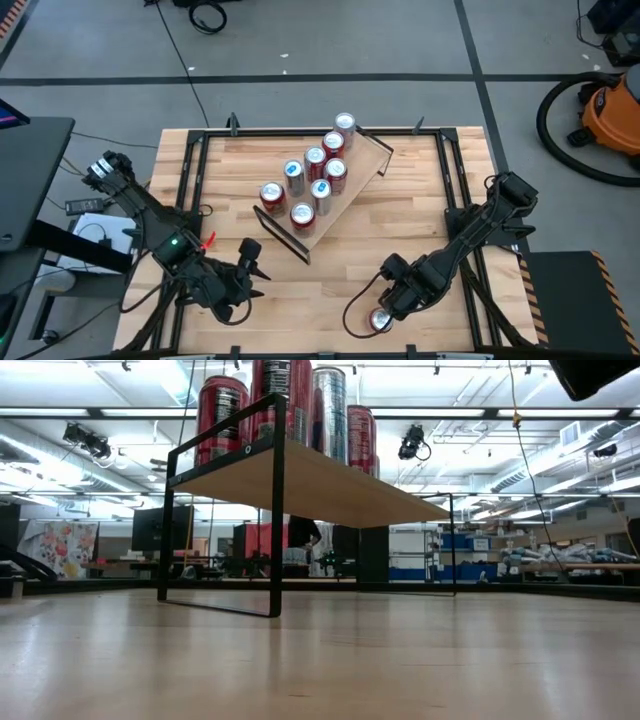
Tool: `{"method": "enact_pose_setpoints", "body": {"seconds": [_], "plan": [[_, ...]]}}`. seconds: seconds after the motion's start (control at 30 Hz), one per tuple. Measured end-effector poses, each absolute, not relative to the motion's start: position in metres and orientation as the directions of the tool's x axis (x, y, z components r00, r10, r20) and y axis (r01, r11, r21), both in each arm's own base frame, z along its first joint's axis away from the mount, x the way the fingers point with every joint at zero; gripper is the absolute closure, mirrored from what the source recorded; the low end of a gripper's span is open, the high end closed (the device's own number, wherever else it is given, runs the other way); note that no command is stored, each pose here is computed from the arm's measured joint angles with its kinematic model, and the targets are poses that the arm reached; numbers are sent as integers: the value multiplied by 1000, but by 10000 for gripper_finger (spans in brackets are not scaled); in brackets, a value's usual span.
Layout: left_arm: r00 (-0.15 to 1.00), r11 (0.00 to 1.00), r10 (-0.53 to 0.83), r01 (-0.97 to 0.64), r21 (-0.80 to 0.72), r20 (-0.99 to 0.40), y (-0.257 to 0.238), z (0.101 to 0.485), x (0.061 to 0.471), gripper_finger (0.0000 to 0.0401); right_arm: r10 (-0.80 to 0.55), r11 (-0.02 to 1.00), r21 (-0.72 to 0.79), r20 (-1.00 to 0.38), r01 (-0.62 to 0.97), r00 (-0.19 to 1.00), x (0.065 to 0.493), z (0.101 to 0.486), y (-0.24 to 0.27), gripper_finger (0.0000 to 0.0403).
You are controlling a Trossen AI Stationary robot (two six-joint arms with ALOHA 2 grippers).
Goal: Place canned beverage on shelf
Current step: Put the red-silver soda can on the shelf aligned with the other red-silver soda can
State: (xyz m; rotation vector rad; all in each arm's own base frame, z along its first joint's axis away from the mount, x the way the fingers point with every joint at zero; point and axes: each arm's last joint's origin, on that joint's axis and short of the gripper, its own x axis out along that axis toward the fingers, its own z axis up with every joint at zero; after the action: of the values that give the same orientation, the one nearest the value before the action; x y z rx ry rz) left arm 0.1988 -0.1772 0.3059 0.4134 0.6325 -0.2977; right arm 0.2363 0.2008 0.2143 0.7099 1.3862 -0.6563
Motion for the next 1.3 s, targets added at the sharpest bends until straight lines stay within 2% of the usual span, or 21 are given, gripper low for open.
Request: {"method": "enact_pose_setpoints", "body": {"seconds": [0.2, 0.4, 0.53, 0.73, 0.97, 1.13, 1.3], "plan": [[769, 877, -142, 390, 281, -623, -177, 306, 199, 209, 11, 681, 53, -998, 730, 61, 235, 214, 201, 59], [769, 878, -142, 389, 279, -624, -177, 306, 199, 209, 11, 735, 26, -1000, 678, 27, 235, 214, 198, 92], [769, 879, -142, 387, 277, -623, -177, 306, 199, 209, -8, 783, -11, -1000, 621, -7, 236, 215, 190, 92], [769, 871, -142, 397, 291, -623, -177, 306, 199, 209, -25, 910, -37, -999, 412, -35, 249, 215, 168, 84], [769, 870, -142, 398, 292, -624, -177, 306, 199, 209, -49, 982, -52, -999, 182, -21, 269, 215, 133, 80], [769, 868, -142, 399, 295, -624, -177, 306, 199, 209, -84, 995, -85, -996, -60, 19, 278, 216, 119, 79], [769, 868, -142, 399, 294, -624, -177, 306, 199, 209, -100, 986, -102, -995, -134, 22, 282, 216, 109, 79]]}}
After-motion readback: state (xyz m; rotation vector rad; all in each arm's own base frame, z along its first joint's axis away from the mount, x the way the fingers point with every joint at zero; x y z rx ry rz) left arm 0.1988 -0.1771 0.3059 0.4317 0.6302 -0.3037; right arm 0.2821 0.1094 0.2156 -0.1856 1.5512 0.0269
